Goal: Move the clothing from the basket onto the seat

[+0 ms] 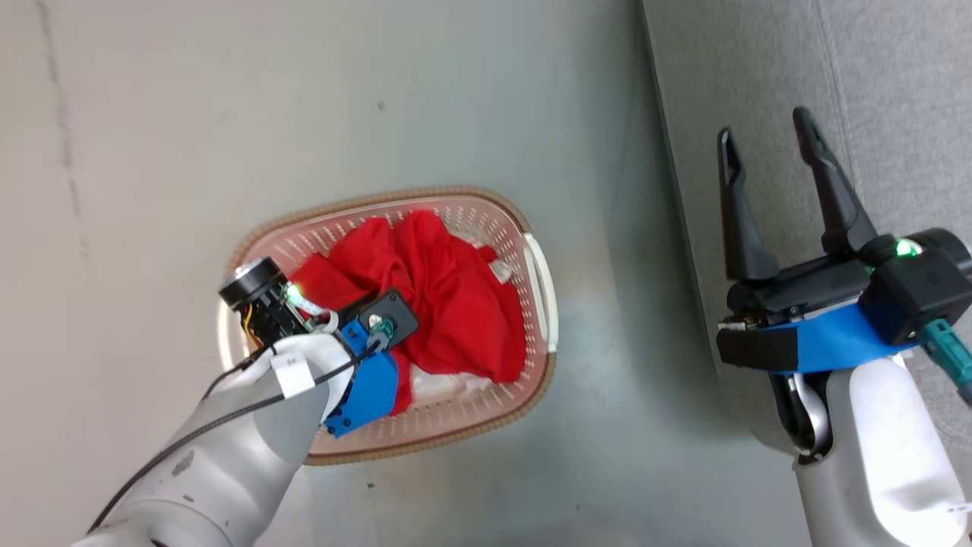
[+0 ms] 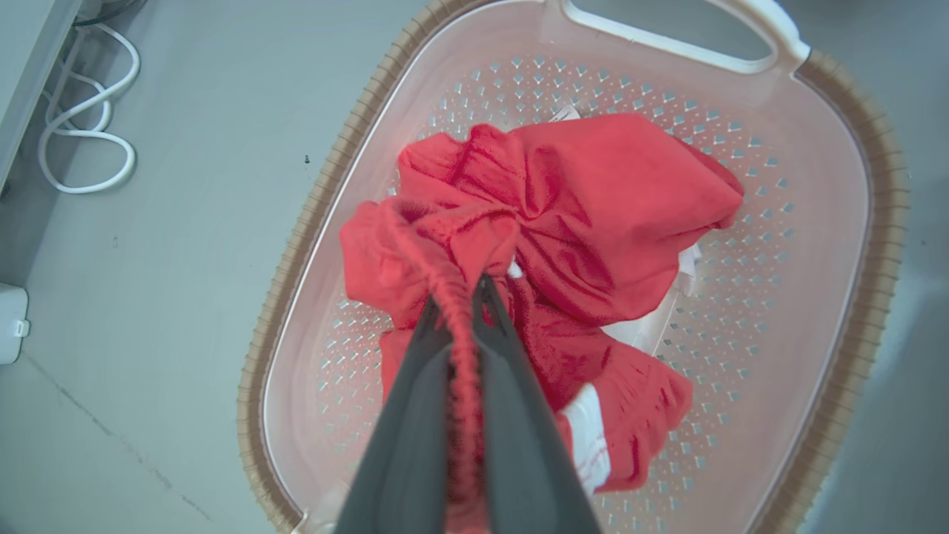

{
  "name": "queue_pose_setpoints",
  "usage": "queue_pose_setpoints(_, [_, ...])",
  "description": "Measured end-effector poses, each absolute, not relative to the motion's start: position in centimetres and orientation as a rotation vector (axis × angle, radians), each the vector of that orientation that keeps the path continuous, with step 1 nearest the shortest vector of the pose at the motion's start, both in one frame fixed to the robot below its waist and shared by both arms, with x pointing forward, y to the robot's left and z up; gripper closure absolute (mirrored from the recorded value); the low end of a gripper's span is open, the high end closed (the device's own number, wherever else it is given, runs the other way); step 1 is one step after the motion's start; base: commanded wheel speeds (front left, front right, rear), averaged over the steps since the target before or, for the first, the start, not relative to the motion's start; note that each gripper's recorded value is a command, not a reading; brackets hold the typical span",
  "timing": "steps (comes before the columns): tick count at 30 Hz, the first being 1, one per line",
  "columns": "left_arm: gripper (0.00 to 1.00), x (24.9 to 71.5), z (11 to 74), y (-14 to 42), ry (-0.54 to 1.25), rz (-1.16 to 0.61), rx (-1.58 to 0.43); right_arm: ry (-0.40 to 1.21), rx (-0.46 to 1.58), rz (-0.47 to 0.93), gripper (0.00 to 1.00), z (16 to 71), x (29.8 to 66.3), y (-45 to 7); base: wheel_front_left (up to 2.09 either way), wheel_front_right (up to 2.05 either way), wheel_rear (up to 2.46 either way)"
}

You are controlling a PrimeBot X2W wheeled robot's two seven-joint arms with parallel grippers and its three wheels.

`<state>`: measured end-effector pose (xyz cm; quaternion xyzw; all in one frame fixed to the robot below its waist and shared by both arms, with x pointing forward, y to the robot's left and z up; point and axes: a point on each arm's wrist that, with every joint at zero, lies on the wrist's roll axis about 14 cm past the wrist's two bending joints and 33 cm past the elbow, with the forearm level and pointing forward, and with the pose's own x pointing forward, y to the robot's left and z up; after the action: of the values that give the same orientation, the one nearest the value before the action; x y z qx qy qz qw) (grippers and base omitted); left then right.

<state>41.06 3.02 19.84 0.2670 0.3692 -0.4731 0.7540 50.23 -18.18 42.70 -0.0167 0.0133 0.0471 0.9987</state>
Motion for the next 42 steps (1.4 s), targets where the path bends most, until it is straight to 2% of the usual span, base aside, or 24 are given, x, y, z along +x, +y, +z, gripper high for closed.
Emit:
queue_pose_setpoints(13, [1.00, 43.0, 28.6, 4.3, 0.608, -0.818, 0.485, -0.050, -0.015, 0.132, 0.00, 47.5, 47.5, -16.2, 0.00, 0.00, 0.00])
queue_pose_setpoints(28, [1.00, 46.9, 43.1, 4.8, 0.175, -0.616, 0.354, -0.137, 0.003, 0.183, 0.00, 51.6, 44.9, -14.1, 0.00, 0.00, 0.00])
queue_pose_setpoints(42, [1.00, 46.3, 55.7, 4.3, -0.178, -0.531, 0.183, -0.176, 0.008, 0.199, 0.00, 53.6, 42.1, -13.6, 0.00, 0.00, 0.00])
